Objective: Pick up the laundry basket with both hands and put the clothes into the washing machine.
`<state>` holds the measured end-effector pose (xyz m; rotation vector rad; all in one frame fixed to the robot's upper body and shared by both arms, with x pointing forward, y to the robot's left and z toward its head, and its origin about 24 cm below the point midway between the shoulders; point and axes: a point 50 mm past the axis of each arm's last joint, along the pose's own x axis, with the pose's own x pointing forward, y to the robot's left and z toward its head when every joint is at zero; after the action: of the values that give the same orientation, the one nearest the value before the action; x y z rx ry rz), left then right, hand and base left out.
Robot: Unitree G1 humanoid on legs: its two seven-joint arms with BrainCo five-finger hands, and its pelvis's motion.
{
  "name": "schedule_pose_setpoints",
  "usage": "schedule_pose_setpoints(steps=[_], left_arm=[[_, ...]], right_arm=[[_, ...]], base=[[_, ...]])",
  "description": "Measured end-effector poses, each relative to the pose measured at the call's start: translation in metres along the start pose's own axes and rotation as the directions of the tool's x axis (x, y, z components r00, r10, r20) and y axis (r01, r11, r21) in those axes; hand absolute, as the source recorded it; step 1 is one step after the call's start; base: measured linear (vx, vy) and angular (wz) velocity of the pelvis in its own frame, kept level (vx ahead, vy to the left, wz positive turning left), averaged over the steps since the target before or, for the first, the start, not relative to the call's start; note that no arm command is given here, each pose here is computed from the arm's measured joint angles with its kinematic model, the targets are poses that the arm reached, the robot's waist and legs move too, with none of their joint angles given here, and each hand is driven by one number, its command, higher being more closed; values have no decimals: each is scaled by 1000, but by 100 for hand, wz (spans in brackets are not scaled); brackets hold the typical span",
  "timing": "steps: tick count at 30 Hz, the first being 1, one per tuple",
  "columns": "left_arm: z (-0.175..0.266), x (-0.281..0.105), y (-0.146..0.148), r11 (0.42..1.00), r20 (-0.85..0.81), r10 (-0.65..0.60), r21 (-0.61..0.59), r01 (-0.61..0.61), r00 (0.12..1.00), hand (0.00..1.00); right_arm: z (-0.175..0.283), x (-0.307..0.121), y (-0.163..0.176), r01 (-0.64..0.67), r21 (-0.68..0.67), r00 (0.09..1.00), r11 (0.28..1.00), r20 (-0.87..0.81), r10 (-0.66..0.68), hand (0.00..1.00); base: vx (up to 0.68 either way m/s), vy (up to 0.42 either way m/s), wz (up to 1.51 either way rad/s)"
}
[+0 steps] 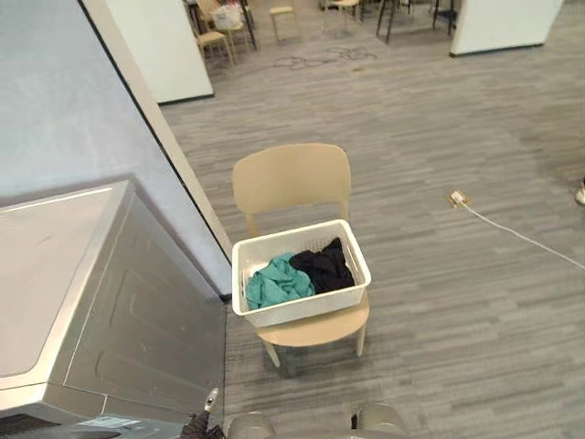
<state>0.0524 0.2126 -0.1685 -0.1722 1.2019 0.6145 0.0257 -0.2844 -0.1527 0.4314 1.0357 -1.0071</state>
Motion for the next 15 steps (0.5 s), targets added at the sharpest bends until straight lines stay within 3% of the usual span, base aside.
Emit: schedule_pose_setpoints(steps=[3, 11, 13, 15], left_arm=[[-2, 0, -3, 999, -17, -7, 38, 7, 1000, 0], [21, 2, -13, 987, 56, -52, 155, 43, 997, 0], [28, 2, -19, 981, 77, -73, 183, 58, 994, 0], [41, 3, -20, 973, 120, -84, 224, 55, 989, 0]], right_arm=[[-6, -1, 10, -24, 23, 1000, 999, -17, 24, 0], [-32, -10, 42, -132, -53, 989, 990, -68, 129, 0], [-20, -10, 45, -152, -60, 988, 987, -18, 151, 0], [15, -17, 76, -254, -102, 955, 962, 133, 266, 0]], base=[[62, 66, 72], [-15, 93, -6], [-31, 107, -23], [-44, 84, -26]])
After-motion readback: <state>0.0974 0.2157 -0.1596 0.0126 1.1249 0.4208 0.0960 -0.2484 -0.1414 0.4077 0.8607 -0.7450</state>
